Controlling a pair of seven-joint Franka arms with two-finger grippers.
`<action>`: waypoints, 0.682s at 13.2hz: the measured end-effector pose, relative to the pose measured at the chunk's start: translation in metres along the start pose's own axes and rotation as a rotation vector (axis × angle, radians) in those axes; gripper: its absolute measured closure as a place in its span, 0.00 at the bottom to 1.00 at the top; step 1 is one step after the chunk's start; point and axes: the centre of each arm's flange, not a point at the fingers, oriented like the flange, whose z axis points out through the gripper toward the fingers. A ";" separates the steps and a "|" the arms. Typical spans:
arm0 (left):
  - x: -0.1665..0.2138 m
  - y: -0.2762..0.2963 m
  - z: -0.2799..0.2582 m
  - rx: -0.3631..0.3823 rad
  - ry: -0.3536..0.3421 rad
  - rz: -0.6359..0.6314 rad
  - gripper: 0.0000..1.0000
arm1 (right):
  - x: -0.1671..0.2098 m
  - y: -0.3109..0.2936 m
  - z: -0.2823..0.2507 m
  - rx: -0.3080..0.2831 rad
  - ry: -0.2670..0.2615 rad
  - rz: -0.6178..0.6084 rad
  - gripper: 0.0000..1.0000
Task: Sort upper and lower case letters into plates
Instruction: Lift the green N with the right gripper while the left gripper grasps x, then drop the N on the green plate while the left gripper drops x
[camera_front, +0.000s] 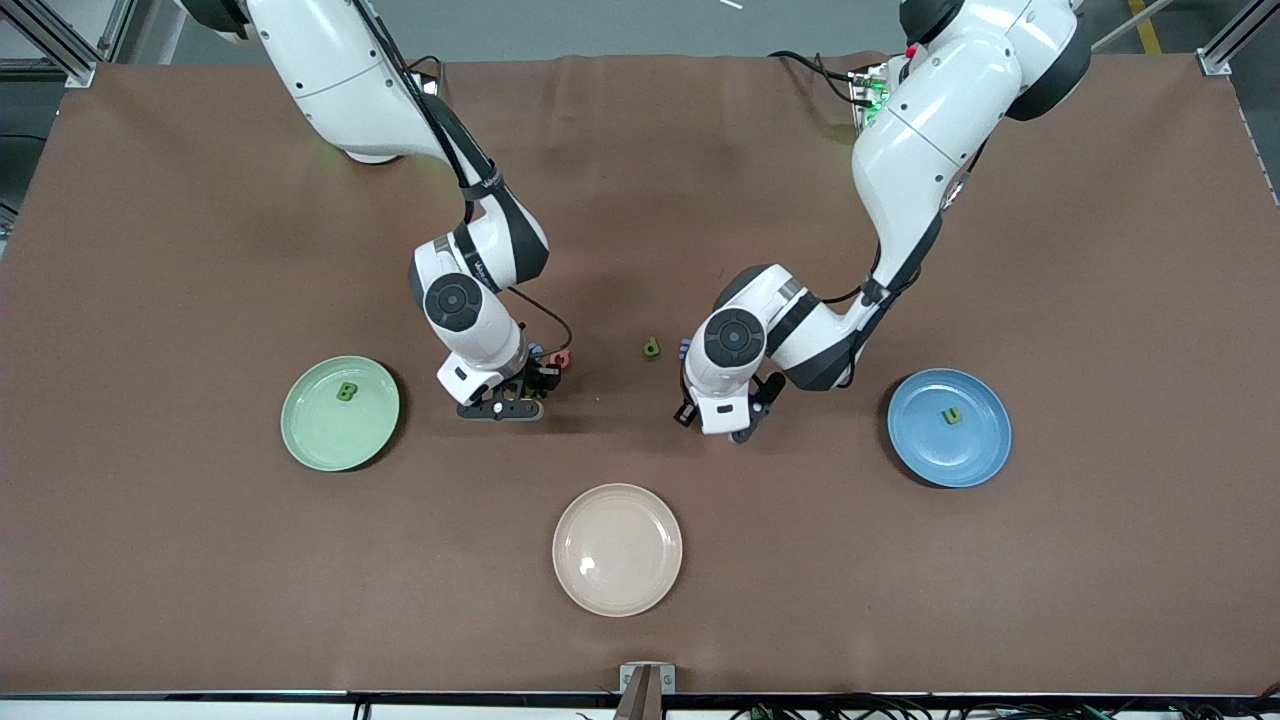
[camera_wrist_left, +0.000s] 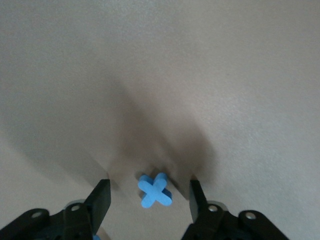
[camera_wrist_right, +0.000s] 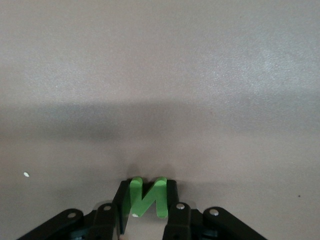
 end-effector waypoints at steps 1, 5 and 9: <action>0.000 0.002 -0.002 -0.005 0.000 -0.007 0.44 | 0.003 0.003 -0.001 -0.006 -0.007 0.005 0.67; 0.000 0.003 -0.004 -0.010 0.000 -0.015 0.71 | 0.047 0.038 -0.046 -0.067 -0.126 0.024 0.67; 0.020 0.006 -0.015 -0.006 0.014 -0.041 0.74 | 0.085 0.142 -0.089 -0.040 -0.142 -0.087 0.67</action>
